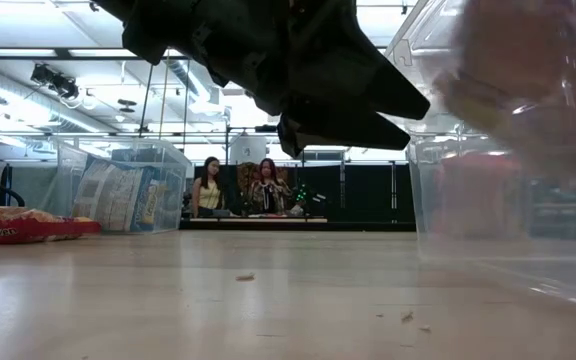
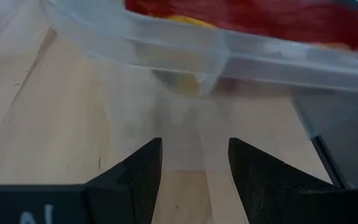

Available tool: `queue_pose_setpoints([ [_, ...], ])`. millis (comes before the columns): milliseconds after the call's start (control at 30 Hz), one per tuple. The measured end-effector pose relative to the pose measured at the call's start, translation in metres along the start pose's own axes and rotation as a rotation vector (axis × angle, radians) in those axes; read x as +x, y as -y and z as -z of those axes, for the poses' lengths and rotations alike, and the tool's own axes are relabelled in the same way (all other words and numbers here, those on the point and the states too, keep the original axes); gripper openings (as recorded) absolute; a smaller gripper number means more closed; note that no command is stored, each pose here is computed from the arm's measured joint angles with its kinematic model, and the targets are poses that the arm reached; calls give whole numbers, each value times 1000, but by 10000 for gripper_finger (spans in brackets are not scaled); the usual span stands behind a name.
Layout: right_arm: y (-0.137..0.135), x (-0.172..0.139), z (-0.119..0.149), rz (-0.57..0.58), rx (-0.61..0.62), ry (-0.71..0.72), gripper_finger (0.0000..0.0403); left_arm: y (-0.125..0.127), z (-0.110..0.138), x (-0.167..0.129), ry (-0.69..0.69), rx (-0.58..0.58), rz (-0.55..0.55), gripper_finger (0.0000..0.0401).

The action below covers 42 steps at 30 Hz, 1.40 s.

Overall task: Sort Maruchan noodles
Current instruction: Put the red noodle pack into the bottom transparent bin

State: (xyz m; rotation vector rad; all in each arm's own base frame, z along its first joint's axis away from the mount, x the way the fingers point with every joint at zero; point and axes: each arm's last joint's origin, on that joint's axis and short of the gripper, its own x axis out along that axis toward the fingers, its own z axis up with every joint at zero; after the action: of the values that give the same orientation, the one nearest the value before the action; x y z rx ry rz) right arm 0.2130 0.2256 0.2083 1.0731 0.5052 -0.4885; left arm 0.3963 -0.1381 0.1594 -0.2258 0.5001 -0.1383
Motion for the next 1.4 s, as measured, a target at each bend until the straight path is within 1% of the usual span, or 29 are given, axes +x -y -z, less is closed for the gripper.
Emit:
queue_pose_setpoints([
  [167, -2, 9, -3, -80, -90, 35, 0, 0, 0, 0, -1, -14, -1, 192],
  [233, -3, 9, -3, -88, -152, 37, 0, 0, 0, 0, -1, -24, 0, 192],
  [300, -2, 10, -4, -74, -183, 35, 0, 0, 0, 0, -1, -38, 0, 192],
  [400, 3, 17, -7, -54, -181, 0, 0, 0, 0, 0, -1, -39, 0, 192],
  [633, 7, 37, -20, -66, -172, -62, 0, 1, -1, 0, 21, -68, 10, 192],
  [867, 11, 46, -30, -9, -197, -133, 8, -1, -1, 0, 19, -70, 3, 192],
  [967, 14, 47, -32, 22, -210, -129, 18, -2, -2, 0, 21, -70, -1, 192],
  [1067, 14, 48, -33, 24, -200, -147, 33, -2, -2, 0, 20, -69, -1, 192],
  [1300, 13, 48, -32, 19, -146, -185, 87, -3, -2, 1, 17, -70, 4, 192],
  [1400, 13, 48, -31, 19, -157, -232, 105, -3, -3, 1, 17, -71, 3, 192],
])
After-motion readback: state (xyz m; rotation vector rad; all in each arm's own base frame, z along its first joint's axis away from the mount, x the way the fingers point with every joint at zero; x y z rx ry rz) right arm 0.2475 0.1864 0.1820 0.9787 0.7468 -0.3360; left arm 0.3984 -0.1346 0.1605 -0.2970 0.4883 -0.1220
